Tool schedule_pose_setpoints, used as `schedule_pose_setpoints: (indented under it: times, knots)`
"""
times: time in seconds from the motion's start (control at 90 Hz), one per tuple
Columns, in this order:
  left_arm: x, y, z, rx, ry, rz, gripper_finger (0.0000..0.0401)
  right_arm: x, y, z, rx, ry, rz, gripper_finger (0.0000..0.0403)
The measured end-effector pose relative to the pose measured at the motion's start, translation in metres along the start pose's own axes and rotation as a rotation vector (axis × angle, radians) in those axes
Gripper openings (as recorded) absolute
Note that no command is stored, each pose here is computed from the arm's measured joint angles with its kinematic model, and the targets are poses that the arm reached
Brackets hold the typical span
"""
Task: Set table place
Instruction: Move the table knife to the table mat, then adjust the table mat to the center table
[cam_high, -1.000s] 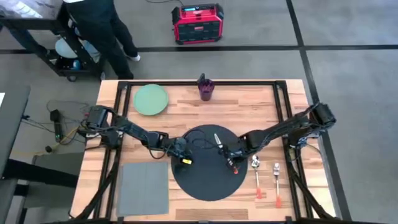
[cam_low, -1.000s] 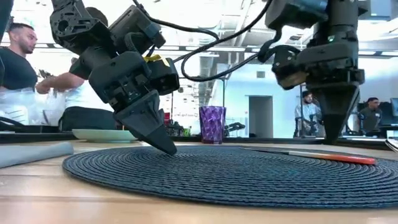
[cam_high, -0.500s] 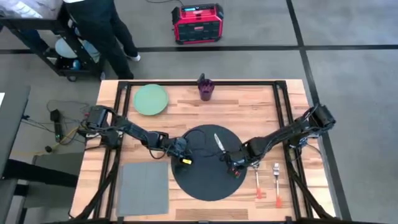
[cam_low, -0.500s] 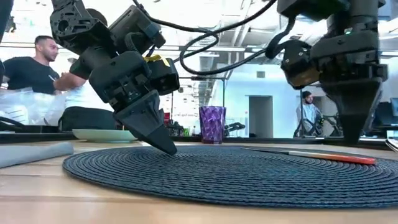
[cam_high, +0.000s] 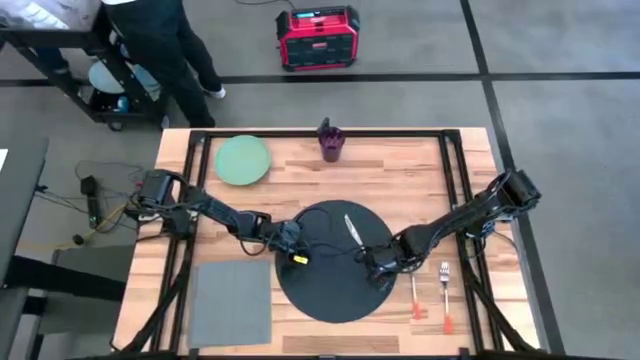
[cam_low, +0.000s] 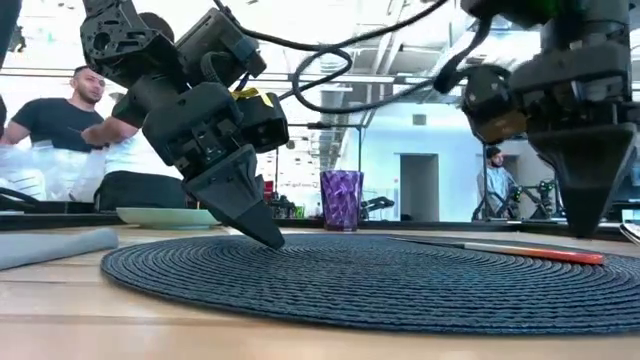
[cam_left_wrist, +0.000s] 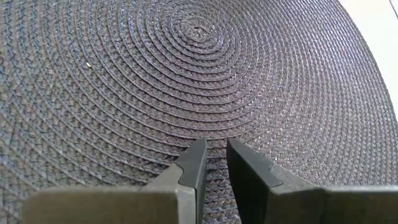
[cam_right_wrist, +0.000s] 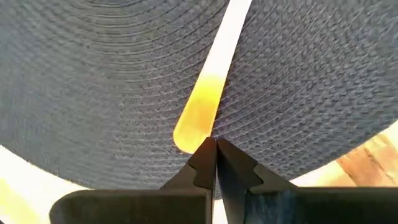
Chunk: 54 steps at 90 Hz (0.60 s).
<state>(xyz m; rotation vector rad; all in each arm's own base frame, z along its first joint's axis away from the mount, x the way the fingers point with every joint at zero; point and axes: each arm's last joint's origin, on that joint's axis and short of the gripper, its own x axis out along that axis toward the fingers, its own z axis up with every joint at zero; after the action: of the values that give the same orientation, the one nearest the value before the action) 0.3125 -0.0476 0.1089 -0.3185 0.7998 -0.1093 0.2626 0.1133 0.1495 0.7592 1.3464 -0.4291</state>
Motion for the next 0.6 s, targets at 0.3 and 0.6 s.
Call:
schedule_pose_setpoints:
  times: [0.3, 0.6]
  knots:
    - [-0.0001, 0.0000, 0.0001, 0.005, 0.000, 0.000, 0.0047, 0.0006, 0.0032, -0.0001, 0.011, -0.012, 0.035, 0.0000]
    - [-0.0014, -0.0003, 0.0003, -0.011, 0.009, 0.002, 0.0047, -0.0002, 0.0071, 0.0079, 0.024, -0.057, 0.092, 0.0000]
